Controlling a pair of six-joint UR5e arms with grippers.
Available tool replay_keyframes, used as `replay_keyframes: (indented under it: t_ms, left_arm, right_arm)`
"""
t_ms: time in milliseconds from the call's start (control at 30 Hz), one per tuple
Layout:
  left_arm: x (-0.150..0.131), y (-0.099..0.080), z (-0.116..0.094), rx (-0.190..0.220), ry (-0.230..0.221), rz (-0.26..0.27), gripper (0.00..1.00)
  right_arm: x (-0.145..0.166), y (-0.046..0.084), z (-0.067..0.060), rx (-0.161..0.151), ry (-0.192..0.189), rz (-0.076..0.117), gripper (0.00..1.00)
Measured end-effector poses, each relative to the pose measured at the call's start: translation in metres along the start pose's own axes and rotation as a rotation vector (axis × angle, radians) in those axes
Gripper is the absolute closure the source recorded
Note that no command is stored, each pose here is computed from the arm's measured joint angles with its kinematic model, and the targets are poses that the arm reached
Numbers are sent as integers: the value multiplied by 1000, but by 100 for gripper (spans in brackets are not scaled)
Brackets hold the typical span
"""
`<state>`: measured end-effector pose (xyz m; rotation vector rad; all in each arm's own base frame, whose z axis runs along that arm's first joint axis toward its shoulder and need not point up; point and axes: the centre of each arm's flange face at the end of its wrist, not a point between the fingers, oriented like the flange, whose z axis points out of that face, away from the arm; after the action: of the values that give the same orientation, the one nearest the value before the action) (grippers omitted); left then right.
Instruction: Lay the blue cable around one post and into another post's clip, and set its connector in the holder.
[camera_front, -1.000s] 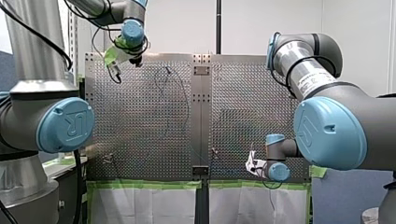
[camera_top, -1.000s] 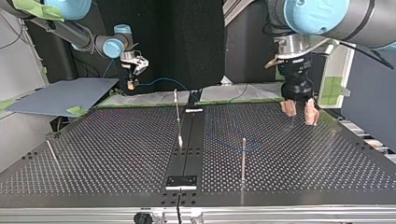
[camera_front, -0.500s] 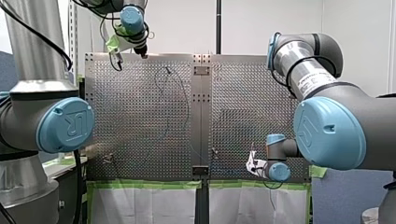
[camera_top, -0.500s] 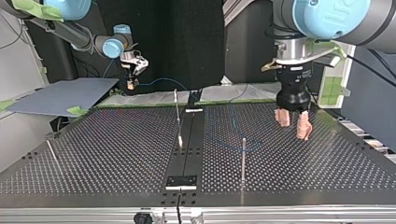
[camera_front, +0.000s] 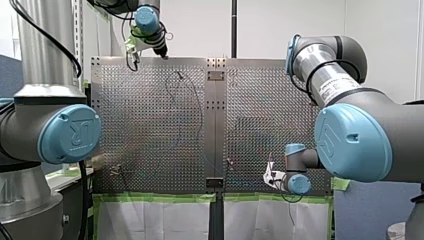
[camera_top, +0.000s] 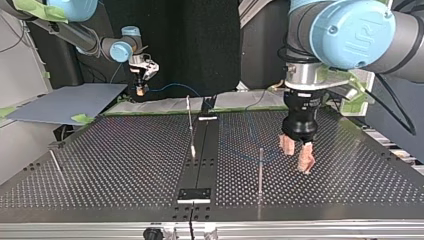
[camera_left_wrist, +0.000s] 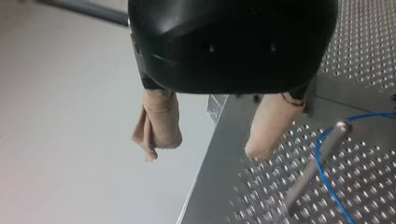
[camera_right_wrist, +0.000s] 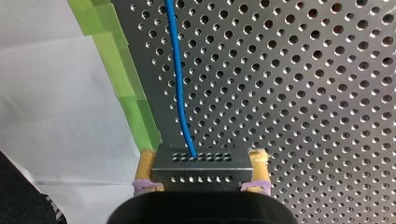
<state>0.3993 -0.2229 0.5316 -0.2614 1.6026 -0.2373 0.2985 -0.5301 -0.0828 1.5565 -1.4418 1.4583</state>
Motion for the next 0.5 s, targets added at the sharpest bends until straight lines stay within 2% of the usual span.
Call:
replay_keyframes:
  t_ms: [167,267,500]
  left_arm:
    - [-20,-15,-3,65,-13,44,0]
    - [-30,-21,-5,87,-24,69,0]
    - [-35,-28,-9,102,-28,136,0]
  right_arm:
    - [0,0,0,1,-1,0,100]
    - [0,0,0,1,0,0,100]
    - [0,0,0,0,-4,0,100]
